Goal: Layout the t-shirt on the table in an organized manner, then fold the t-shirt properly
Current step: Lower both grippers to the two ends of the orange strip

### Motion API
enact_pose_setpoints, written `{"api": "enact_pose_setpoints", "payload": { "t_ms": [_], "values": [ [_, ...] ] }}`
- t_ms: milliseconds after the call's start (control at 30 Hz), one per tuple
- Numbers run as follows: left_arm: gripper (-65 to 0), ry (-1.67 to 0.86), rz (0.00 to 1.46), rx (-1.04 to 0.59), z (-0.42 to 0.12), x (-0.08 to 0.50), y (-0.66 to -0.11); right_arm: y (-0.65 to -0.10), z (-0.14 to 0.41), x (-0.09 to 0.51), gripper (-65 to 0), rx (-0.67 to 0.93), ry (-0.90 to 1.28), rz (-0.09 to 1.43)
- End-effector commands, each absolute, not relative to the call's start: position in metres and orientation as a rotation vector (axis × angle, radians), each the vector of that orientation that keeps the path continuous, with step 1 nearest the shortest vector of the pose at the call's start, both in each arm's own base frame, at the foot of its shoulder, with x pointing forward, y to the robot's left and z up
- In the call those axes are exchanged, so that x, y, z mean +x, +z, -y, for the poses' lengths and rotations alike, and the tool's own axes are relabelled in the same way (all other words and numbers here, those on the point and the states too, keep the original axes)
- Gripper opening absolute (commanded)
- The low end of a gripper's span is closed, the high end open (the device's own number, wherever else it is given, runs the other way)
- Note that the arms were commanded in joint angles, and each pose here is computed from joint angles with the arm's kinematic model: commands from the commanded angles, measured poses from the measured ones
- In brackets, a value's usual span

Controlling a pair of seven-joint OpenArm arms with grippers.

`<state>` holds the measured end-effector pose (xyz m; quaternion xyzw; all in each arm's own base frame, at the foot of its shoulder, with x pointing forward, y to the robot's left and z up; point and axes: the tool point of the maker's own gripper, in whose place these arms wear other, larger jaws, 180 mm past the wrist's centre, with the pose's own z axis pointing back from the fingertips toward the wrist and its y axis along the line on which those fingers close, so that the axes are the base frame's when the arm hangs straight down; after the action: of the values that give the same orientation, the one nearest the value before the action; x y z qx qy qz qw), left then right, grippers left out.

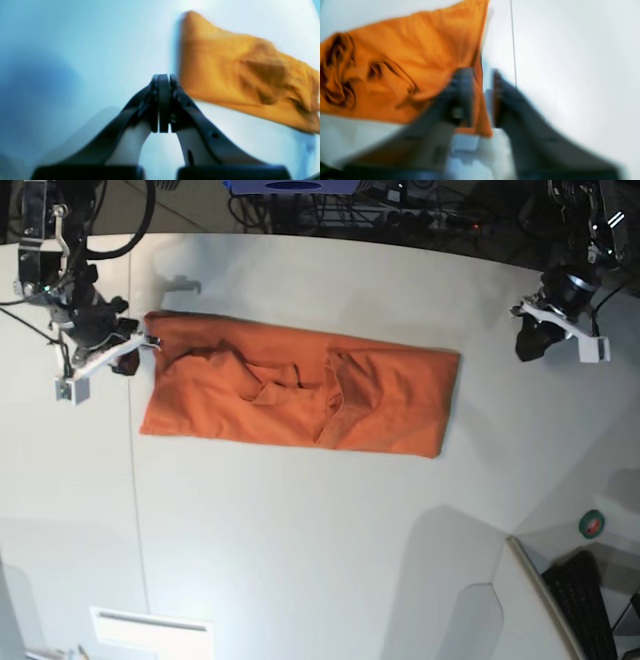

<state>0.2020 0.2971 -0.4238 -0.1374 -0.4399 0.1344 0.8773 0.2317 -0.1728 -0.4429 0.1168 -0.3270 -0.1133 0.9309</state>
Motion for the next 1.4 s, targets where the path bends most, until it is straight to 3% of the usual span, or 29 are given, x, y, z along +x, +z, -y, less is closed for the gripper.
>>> {"api": "enact_pose_setpoints", "payload": {
  "t_ms": [0,133,533,867,1233,1367],
  "values": [
    [-65.0,0.297,0.952,-0.275,-0.312,0.200,-0.417,-0.432,0.175,0.243,-65.0,0.242,-0.222,0.715],
    [-65.0,0.342,0.934,-0.278,-0.328,0.181,-0.428,-0.436,0.173,0.238,-65.0,0.247,-0.216,0.671],
    [-65.0,0.367,0.919,-0.329,-0.310,0.175,-0.440,-0.487,0.125,0.221,-65.0,0.324,-0.165,0.480],
    [-65.0,0.358,0.896,-0.300,-0.321,0.163,-0.440,-0.505,0.122,0.185,-65.0,0.321,-0.178,0.399],
    [-65.0,0.349,0.897,-0.294,-0.321,0.166,-0.440,-0.442,0.132,0.215,-65.0,0.319,-0.157,0.600],
    [-65.0,0.216,0.823,-0.203,-0.319,0.165,-0.449,-0.427,0.139,0.235,-65.0,0.311,-0.157,0.660]
  ]
}}
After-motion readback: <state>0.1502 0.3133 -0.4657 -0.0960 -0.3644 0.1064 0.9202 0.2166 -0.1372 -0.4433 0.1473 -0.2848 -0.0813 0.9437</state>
